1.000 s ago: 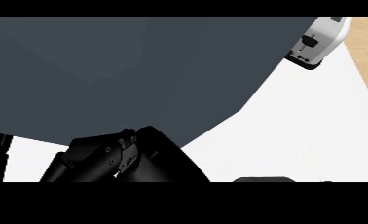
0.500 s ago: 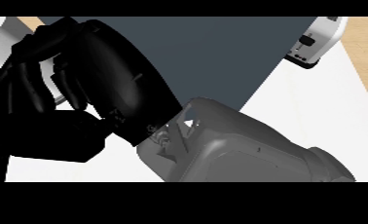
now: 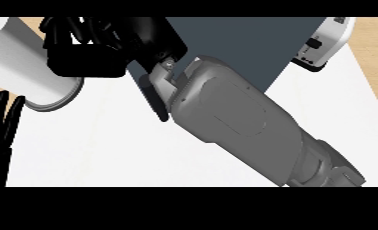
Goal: Pick up the wine, place it into the cabinet and close the cabinet
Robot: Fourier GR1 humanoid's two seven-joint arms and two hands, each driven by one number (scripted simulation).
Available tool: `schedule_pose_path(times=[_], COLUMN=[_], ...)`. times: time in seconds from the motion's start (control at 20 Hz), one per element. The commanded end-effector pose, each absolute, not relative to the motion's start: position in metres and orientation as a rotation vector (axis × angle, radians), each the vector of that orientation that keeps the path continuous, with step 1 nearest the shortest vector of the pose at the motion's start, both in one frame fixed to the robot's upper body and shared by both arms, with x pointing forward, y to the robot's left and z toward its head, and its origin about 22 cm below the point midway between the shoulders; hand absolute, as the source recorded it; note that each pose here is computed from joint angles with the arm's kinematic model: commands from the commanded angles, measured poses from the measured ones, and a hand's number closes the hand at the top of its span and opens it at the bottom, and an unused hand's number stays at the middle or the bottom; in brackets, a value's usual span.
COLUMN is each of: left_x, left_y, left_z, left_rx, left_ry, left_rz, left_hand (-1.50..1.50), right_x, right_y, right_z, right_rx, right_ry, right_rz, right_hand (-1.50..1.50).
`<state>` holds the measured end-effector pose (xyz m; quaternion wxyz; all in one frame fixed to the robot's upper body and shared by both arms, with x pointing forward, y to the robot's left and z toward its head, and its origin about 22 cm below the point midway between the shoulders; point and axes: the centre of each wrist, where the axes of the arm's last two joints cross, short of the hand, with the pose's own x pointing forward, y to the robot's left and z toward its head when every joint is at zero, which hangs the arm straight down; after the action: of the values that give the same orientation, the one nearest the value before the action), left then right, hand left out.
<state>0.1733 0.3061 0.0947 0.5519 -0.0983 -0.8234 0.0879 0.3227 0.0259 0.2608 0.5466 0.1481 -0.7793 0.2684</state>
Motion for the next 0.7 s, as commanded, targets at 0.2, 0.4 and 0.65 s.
schedule_pose_path(times=[0.2, 0.4, 0.65], left_x=[0.178, 0.175, 0.175], left_y=[0.31, 0.305, 0.302], left_z=[0.092, 0.095, 0.099], left_rx=[-0.235, -0.242, -0.234], left_ry=[-1.946, -1.954, -1.957], left_rz=[0.196, 0.21, 0.209], left_hand=[-1.5, -1.5, -1.5], right_x=[0.38, 0.389, 0.398], right_y=[-0.019, -0.03, -0.034], right_z=[0.241, 0.24, 0.236], right_rx=[0.246, 0.186, 0.135], right_ry=[-1.851, -1.847, -1.882], right_rz=[0.552, 0.587, 0.595], right_hand=[1.5, 1.5, 1.5])
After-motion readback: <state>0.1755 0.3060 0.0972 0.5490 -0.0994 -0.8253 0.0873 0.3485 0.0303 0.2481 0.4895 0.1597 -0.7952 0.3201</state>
